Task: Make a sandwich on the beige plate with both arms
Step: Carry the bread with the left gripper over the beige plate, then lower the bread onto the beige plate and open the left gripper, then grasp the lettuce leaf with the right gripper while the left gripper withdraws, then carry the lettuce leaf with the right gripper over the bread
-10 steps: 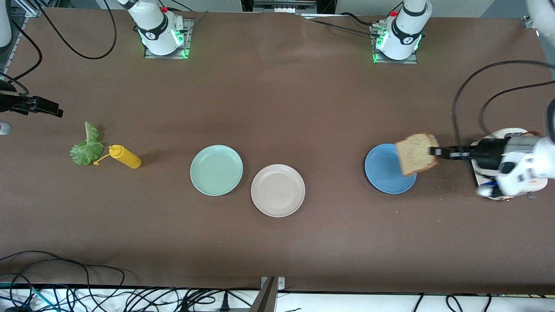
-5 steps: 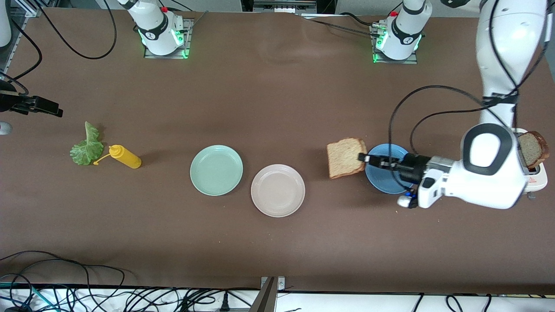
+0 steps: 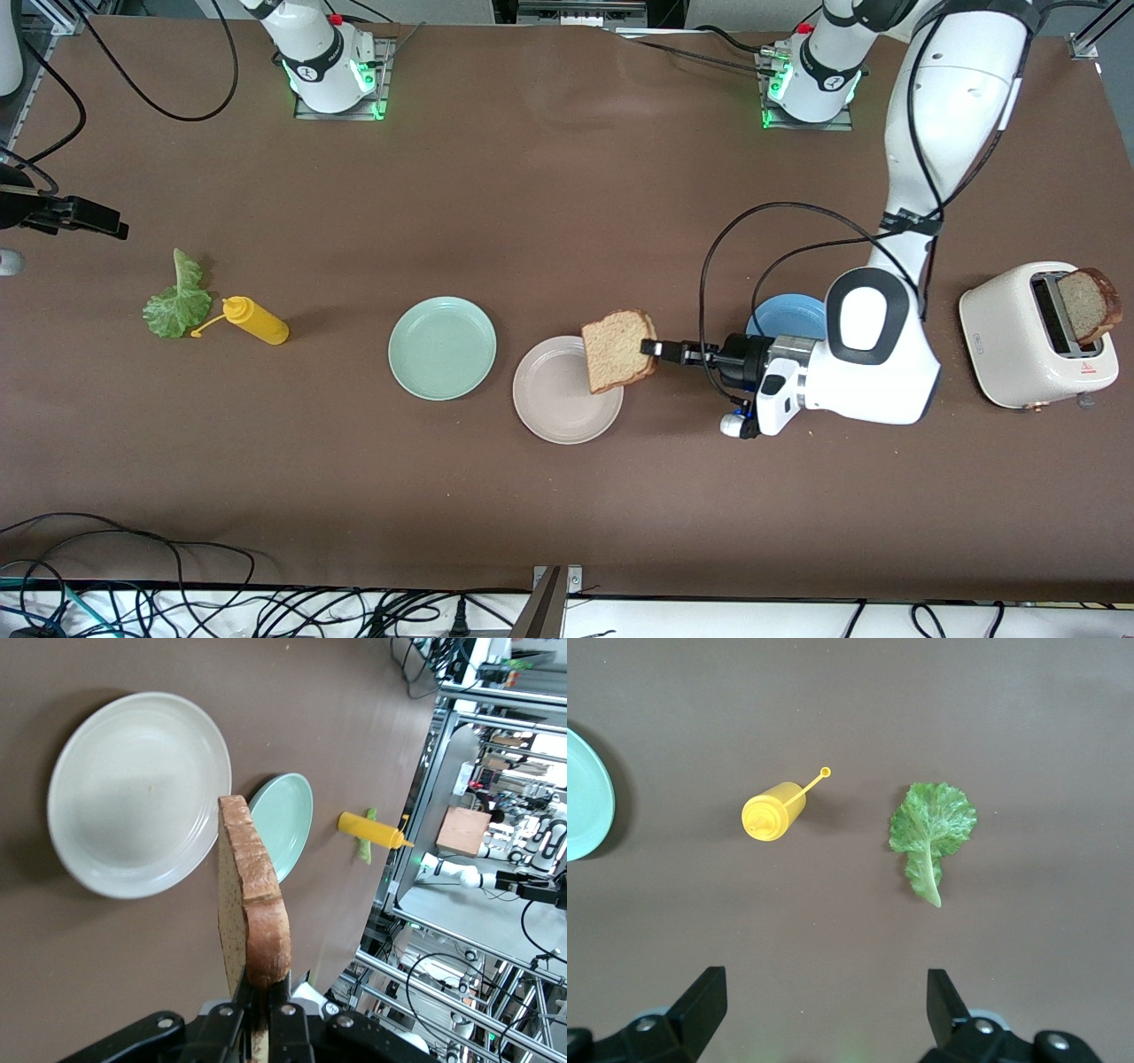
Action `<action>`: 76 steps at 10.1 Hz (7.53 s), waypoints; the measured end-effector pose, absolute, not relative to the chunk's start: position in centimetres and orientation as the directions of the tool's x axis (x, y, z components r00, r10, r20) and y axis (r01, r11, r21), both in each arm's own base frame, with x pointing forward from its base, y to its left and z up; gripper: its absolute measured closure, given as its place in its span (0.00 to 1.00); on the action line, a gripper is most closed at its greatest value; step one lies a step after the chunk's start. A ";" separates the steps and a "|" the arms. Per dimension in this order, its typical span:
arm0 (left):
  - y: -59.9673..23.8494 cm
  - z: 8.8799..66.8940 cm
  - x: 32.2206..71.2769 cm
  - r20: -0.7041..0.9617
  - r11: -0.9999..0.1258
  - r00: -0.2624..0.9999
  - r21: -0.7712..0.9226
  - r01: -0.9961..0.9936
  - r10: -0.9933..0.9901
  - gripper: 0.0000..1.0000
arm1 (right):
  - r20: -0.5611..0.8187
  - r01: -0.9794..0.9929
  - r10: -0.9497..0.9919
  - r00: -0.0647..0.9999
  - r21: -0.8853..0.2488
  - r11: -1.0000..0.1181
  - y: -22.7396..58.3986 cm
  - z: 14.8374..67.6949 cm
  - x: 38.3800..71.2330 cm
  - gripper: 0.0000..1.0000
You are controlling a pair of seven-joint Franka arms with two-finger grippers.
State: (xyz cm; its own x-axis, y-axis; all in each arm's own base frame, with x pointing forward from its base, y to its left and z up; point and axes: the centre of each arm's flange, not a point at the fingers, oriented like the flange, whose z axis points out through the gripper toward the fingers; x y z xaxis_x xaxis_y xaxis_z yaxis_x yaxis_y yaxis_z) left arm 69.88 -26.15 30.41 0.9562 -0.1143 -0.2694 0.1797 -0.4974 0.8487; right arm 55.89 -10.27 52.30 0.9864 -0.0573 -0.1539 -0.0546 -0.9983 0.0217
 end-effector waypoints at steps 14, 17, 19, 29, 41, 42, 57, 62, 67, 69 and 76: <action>-32.8 18.6 68.0 -0.235 -0.378 0.971 0.904 0.201 -0.046 0.92 | -0.149 -0.041 -0.043 0.988 0.020 -0.999 -10.3 52.3 56.0 0.00; -33.4 17.6 67.7 -0.216 -0.394 0.976 0.901 0.184 -0.038 0.92 | -0.149 -0.040 -0.043 0.988 0.020 -0.999 -10.3 52.3 56.0 0.00; -33.0 17.4 67.9 -0.210 -0.401 0.977 0.898 0.182 -0.025 0.91 | -0.149 -0.040 -0.043 0.988 0.020 -0.999 -10.3 52.3 56.0 0.00; -28.9 16.2 69.3 -0.164 -0.493 0.986 0.858 0.143 0.001 0.41 | -0.155 -0.076 -0.079 0.985 0.026 -0.997 -12.9 47.5 58.1 0.00; -8.7 27.1 72.7 -0.269 -0.917 0.956 0.340 0.208 0.117 0.00 | -0.365 -0.118 -0.130 0.922 0.054 -0.992 -22.2 19.6 57.3 0.00; -4.3 28.7 72.4 -0.283 -0.935 0.950 0.282 0.217 0.136 0.00 | -0.377 -0.109 -0.123 0.918 0.059 -0.992 -22.6 18.5 56.9 0.00; 5.0 47.7 68.3 -0.156 -0.986 0.975 0.040 0.164 0.156 0.00 | -0.390 -0.067 -0.075 0.918 0.033 -0.997 -19.5 31.7 60.3 0.90; 5.4 47.8 68.0 -0.163 -0.989 0.975 -0.029 0.147 0.150 0.00 | -0.334 0.091 0.099 0.938 -0.037 -0.995 -9.3 43.2 64.2 0.90; 5.0 47.7 68.0 -0.165 -0.990 0.976 -0.046 0.136 0.142 0.00 | -0.192 0.383 0.405 0.894 -0.144 -0.913 9.2 45.0 65.3 0.90; 5.1 47.6 68.0 -0.166 -0.989 0.975 -0.048 0.138 0.144 0.00 | -0.117 0.478 0.496 0.860 -0.154 -0.865 16.3 43.5 65.5 0.90; 5.1 47.4 68.0 -0.170 -0.989 0.975 -0.049 0.138 0.144 0.00 | -0.016 0.773 0.772 0.635 -0.004 -0.635 38.9 35.1 60.1 0.90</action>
State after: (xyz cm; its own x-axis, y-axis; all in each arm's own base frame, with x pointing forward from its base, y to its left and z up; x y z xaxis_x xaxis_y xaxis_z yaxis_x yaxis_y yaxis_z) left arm 67.98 5.11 47.44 0.9748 0.1442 -0.1704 0.1378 -0.9893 -0.0489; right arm 60.14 38.93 35.09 0.6349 0.7725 -0.0155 0.7725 -0.6350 -0.0038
